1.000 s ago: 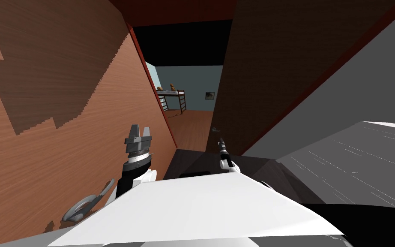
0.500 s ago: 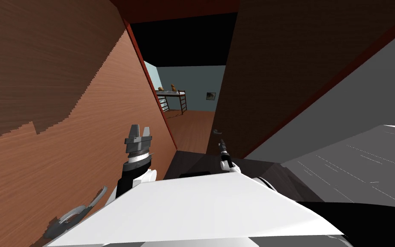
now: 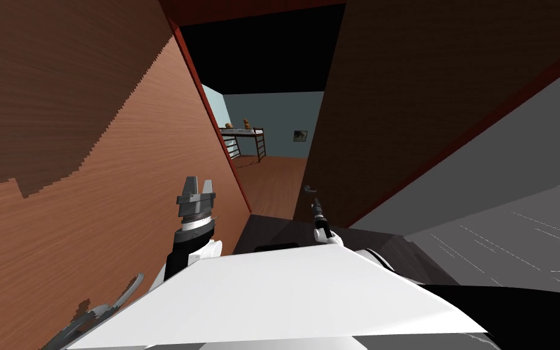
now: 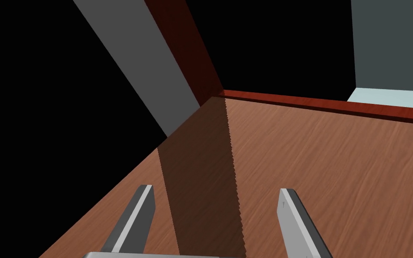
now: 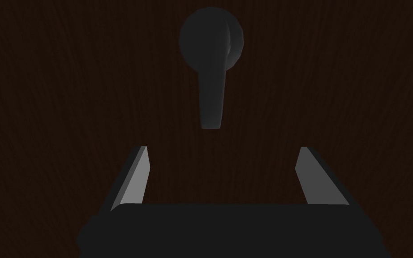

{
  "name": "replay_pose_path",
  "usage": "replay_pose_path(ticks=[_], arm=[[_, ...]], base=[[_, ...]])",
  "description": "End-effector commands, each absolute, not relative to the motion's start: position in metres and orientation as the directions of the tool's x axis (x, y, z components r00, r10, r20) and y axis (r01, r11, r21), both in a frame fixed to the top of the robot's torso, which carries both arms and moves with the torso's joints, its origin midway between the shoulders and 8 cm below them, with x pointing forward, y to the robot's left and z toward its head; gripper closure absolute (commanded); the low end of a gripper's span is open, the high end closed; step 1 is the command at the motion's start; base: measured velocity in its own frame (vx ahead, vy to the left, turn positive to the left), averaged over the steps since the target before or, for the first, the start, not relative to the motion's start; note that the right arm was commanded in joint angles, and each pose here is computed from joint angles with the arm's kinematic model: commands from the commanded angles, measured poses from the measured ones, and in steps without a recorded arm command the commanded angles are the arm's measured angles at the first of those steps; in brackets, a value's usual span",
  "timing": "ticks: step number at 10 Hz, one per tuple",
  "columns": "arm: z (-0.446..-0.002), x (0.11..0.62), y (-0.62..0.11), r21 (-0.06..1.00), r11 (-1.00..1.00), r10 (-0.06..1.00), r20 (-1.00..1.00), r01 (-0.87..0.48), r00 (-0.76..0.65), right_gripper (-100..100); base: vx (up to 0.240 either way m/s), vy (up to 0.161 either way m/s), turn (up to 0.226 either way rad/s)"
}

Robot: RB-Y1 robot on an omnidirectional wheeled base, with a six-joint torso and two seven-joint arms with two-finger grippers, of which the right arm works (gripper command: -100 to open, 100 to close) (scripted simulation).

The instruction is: Pull the door open

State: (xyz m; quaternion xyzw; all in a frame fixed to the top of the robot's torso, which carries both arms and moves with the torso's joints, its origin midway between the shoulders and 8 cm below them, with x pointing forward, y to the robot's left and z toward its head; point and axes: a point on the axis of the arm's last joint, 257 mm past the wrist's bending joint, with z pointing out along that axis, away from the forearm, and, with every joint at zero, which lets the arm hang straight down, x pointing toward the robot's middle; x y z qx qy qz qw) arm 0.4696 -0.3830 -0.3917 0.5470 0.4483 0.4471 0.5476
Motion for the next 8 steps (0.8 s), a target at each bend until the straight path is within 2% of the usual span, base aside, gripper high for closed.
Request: replay_pose_path(ticks=[1, 3, 8], arm=[[-0.392, 0.464, -0.393, 1.0, -0.001, 0.978, 0.001, -0.001, 0.21, -100], [-0.393, 0.452, -0.417, 1.0, -0.002, 0.972, 0.001, 0.002, 0.236, -100], [-0.392, 0.43, -0.456, 1.0, -0.001, 0.96, 0.0, 0.004, 0.279, -100]], base=[[0.168, 0.051, 0.11], [0.191, 0.031, 0.13], [0.13, -0.009, 0.073]])
